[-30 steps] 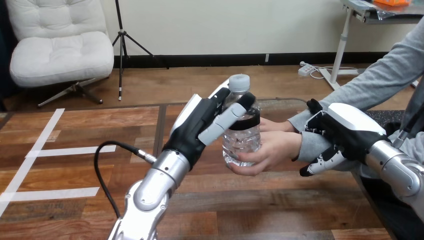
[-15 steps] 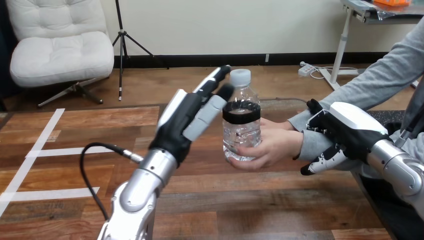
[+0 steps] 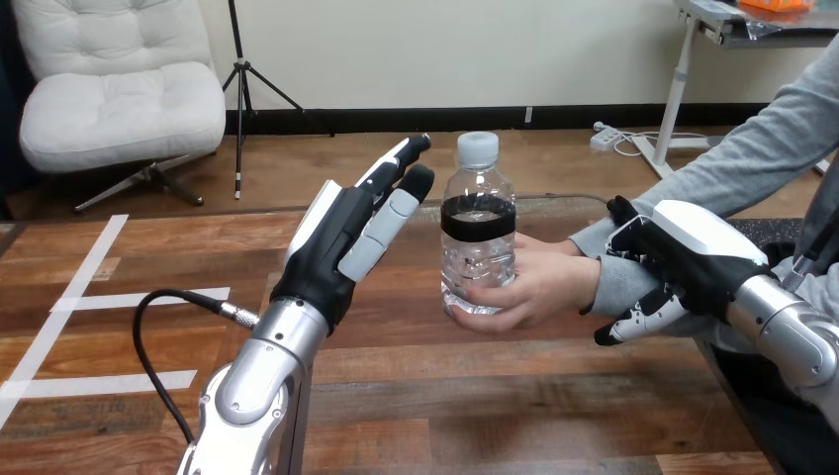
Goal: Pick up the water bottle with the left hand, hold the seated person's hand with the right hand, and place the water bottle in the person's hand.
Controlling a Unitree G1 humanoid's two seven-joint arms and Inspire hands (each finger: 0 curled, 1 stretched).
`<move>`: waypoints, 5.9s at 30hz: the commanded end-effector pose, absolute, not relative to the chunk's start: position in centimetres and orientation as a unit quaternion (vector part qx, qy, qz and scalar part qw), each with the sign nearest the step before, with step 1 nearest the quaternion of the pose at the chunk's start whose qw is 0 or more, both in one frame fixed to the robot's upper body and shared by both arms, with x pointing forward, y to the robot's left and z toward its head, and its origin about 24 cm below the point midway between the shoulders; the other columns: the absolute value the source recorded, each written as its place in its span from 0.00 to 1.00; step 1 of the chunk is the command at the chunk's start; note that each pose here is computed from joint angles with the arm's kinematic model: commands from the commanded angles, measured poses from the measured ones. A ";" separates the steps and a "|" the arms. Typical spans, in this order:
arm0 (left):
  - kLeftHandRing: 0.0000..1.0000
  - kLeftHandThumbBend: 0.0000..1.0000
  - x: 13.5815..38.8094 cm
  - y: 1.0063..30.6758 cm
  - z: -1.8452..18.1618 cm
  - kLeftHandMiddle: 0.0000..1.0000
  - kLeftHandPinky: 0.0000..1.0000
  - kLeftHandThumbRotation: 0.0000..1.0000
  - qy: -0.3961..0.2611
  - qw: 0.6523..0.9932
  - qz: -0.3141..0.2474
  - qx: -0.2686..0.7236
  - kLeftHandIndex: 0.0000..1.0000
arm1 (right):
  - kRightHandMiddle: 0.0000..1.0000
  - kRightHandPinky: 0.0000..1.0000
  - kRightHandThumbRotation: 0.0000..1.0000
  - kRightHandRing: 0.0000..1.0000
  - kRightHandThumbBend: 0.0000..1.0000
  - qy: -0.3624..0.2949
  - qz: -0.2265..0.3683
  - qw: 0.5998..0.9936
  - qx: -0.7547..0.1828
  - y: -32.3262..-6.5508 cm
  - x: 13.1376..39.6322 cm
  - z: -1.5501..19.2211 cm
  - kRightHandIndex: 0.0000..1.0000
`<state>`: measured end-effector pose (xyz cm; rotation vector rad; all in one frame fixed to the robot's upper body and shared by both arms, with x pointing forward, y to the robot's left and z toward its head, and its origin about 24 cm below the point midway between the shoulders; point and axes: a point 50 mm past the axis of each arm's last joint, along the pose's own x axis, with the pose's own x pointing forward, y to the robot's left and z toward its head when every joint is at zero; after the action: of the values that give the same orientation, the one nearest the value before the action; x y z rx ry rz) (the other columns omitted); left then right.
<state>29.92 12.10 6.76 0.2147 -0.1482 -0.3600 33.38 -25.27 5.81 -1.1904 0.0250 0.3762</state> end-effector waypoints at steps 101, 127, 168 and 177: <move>0.89 0.73 29.3 14.0 8.4 0.89 0.93 0.93 -0.120 0.985 -0.123 0.028 0.81 | 0.88 0.81 0.98 0.86 0.57 -0.100 0.117 0.949 -0.274 -22.7 31.8 7.1 0.87; 0.90 0.67 28.6 14.6 8.6 0.87 0.97 0.87 -0.134 0.984 -0.115 0.005 0.77 | 0.93 0.91 1.00 0.94 0.87 -0.145 0.140 0.976 -0.084 -20.6 28.8 7.5 0.94; 0.94 0.64 25.9 16.0 7.9 0.89 1.00 0.81 -0.180 0.980 -0.082 0.011 0.88 | 0.96 1.00 1.00 0.98 0.92 -0.160 0.162 0.971 0.068 -17.3 24.2 8.3 0.96; 0.93 0.67 24.8 16.8 7.5 0.89 0.99 0.80 -0.173 0.982 -0.071 0.009 0.86 | 0.99 1.00 1.00 1.00 0.92 -0.161 0.169 0.970 0.064 -17.2 24.1 8.5 0.98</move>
<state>25.17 16.01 6.14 0.0040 -0.2837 -0.1638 23.75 -17.55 6.50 0.1225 -0.2369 0.3273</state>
